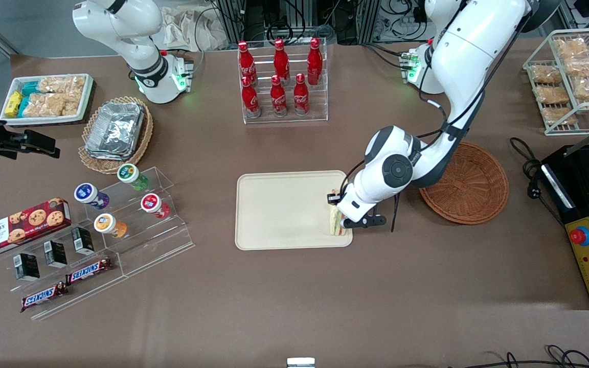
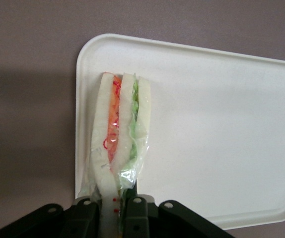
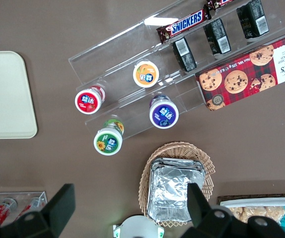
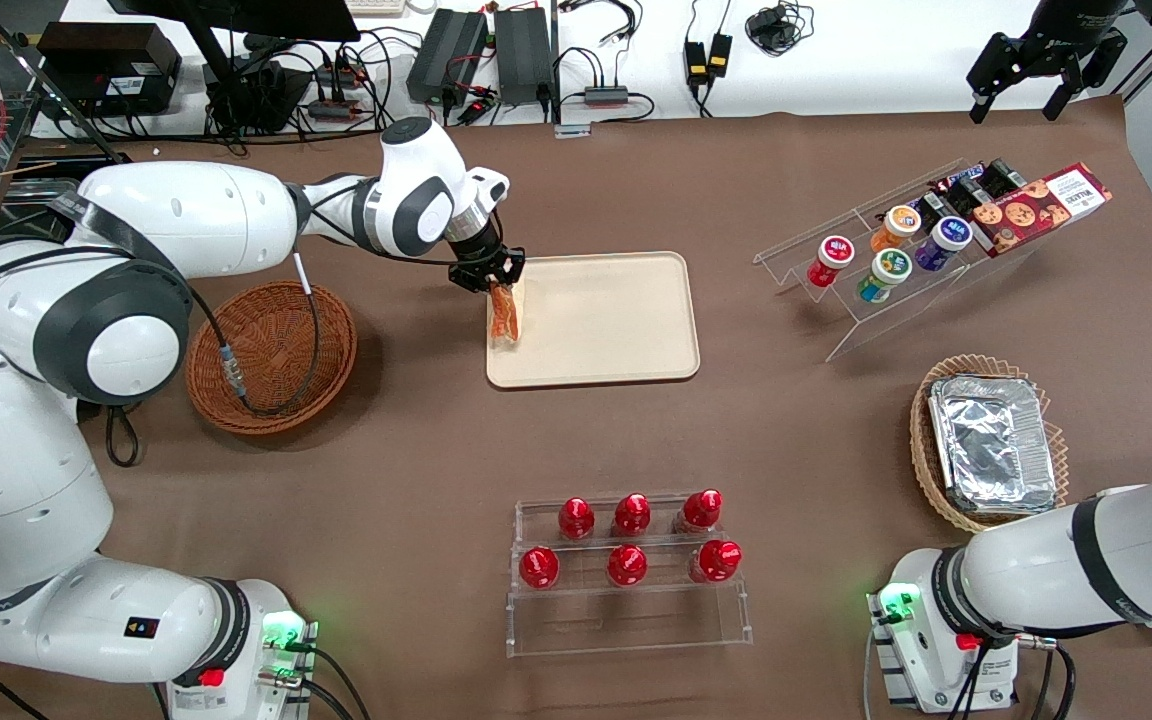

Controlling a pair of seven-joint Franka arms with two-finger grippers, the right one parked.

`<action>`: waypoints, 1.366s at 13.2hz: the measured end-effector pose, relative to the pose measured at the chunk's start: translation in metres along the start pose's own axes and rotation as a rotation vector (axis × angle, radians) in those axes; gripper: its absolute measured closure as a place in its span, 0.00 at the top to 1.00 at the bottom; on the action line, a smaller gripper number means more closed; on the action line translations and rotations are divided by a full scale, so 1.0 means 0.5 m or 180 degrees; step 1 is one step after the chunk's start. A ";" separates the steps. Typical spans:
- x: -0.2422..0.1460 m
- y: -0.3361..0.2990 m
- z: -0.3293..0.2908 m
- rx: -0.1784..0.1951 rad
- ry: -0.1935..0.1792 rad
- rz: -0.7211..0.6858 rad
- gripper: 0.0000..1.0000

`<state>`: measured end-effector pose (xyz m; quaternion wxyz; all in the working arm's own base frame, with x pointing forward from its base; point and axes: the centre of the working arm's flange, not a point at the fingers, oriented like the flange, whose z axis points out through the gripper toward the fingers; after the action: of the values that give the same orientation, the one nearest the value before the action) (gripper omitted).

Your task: Place sandwich from basket to tray

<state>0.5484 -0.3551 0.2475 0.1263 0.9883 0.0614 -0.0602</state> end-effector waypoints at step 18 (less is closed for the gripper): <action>0.024 0.006 -0.058 0.0035 0.0168 -0.0226 1.00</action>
<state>0.5635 -0.3493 0.2743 0.1169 0.9874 0.0994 -0.0388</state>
